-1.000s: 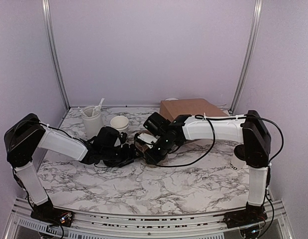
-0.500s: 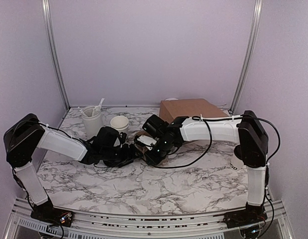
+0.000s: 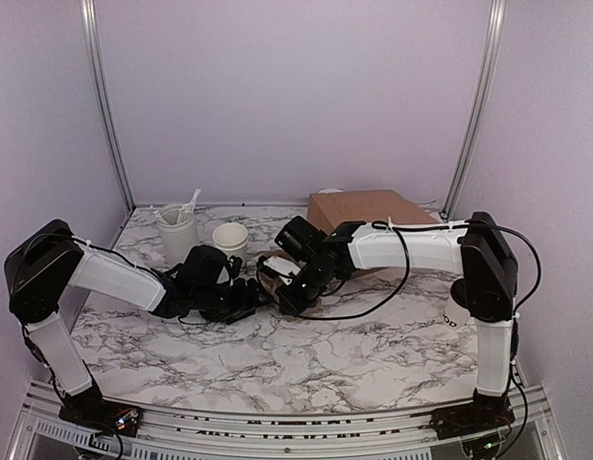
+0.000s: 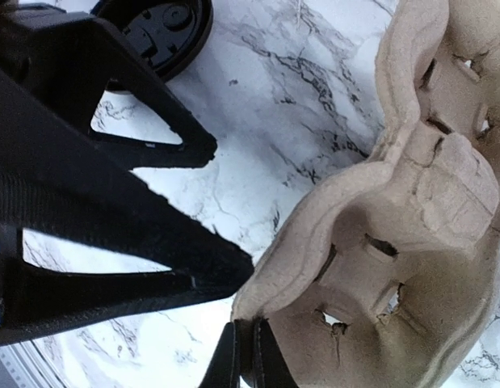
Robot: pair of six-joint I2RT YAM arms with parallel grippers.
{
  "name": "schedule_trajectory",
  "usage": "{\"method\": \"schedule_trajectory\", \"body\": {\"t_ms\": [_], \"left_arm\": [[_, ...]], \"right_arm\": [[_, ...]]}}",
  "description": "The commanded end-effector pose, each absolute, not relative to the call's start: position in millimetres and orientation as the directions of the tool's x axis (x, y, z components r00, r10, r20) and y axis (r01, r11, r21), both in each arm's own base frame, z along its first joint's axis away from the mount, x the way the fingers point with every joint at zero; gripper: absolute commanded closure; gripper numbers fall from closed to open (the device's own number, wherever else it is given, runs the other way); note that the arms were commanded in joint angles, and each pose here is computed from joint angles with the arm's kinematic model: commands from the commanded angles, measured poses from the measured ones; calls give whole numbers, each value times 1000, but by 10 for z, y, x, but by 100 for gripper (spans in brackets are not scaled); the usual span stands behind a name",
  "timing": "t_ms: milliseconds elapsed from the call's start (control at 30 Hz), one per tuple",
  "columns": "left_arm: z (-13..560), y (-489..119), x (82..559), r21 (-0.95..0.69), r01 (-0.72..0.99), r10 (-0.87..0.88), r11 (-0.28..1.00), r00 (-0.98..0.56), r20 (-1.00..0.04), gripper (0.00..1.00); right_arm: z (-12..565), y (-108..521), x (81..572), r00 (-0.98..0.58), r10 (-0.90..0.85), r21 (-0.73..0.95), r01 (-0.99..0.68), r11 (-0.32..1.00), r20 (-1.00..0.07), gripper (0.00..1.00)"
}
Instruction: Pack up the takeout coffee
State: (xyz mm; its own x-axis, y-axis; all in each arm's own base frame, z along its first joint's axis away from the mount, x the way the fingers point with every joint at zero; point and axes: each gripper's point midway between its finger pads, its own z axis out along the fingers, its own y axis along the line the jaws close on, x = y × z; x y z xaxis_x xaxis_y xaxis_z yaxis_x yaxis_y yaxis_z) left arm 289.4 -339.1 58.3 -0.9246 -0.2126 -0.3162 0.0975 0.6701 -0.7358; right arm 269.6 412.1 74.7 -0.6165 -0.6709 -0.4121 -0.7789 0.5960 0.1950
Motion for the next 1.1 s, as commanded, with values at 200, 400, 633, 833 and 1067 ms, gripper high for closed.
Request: {"method": "schedule_trajectory", "body": {"t_ms": [200, 400, 633, 833, 1067], "left_arm": [[788, -3382, 2785, -759, 116, -228, 641, -915, -333, 28], [728, -3394, 2772, -756, 104, -231, 646, -917, -324, 28], [685, -3400, 2786, -754, 93, -236, 650, -919, -317, 29], [822, -3393, 2800, -766, 105, -252, 634, -908, -333, 29], [693, -3295, 2727, -753, 76, -258, 653, -913, -315, 29]], "right_arm": [[1120, 4251, 2624, -669, -566, 355, -739, 572, -481, 100], [1145, 4259, 2632, -686, -539, 374, -722, 582, -488, 100], [1222, 4235, 2703, -702, -505, 385, -704, 596, -502, 100], [1193, 4223, 2717, -710, -502, 388, -697, 603, -494, 100], [1216, 4223, 2733, -713, -494, 388, -693, 608, -498, 100]]}}
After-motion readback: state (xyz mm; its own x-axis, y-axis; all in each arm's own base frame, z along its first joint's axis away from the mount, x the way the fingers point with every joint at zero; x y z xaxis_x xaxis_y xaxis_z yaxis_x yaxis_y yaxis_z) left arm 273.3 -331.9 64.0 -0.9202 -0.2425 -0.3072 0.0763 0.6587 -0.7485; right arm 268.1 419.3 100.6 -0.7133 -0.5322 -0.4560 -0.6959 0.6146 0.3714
